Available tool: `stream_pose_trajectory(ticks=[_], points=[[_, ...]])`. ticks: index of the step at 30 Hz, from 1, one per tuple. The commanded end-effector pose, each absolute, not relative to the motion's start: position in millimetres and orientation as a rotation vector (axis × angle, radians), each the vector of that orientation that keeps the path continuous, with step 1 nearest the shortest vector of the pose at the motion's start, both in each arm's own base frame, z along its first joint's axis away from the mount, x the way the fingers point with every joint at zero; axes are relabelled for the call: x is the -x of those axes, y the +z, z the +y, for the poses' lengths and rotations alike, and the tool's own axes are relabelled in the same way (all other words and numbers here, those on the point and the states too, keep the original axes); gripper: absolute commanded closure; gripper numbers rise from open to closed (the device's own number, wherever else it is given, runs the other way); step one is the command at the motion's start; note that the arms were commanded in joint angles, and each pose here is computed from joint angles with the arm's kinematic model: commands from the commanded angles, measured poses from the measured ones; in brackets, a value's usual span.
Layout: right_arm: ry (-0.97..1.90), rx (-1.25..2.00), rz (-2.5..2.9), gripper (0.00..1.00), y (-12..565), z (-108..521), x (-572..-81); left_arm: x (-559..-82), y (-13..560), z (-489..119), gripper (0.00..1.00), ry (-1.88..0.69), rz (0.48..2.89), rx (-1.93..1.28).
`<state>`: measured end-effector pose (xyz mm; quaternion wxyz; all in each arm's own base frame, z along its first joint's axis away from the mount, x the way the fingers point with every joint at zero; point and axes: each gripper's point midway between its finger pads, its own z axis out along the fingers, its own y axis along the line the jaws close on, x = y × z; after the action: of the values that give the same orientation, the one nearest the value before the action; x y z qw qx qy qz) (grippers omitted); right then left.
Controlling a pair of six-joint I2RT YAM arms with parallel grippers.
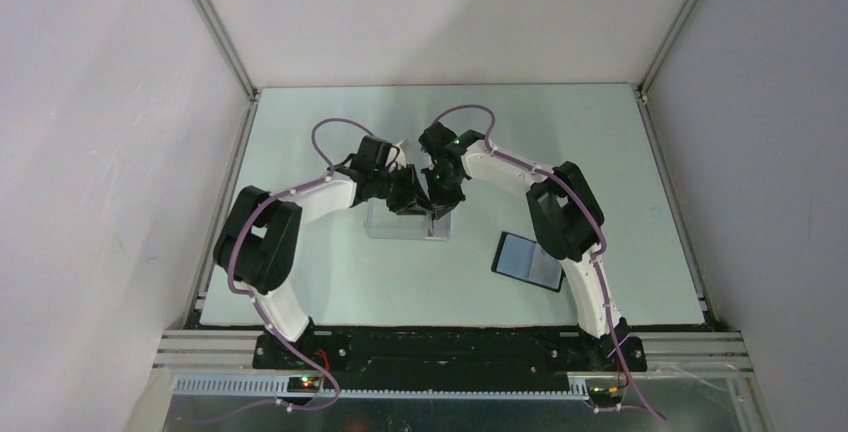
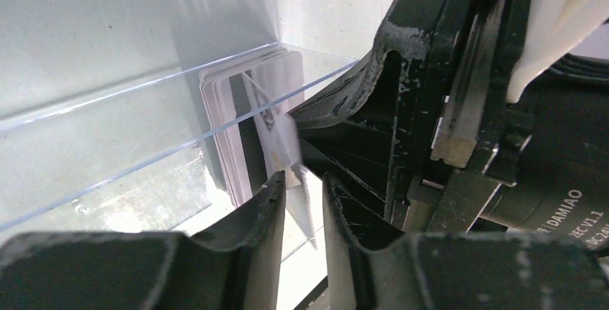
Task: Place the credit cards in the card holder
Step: Pick up the credit card from the storage box.
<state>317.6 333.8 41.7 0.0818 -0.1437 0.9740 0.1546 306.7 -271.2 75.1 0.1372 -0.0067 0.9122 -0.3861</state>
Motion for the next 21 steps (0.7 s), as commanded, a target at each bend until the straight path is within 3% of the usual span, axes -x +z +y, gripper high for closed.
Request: stream_pose_trajectory(ticks=[1,6,11,21], points=[[0.487,0.410,2.868,0.99,56,336,-323,-310,78,-274,0.73,-1.117,2.623,0.017],[0.496,0.411,2.862,0.99,60,337,-323,-309,75,-269,0.94,-1.081,2.631,0.028],[0.514,0.401,2.831,0.95,74,337,-326,-309,77,-264,1.00,-1.058,2.624,0.041],[0.681,0.390,2.669,0.57,147,342,-329,-313,101,-247,1.00,-1.036,2.542,0.072]])
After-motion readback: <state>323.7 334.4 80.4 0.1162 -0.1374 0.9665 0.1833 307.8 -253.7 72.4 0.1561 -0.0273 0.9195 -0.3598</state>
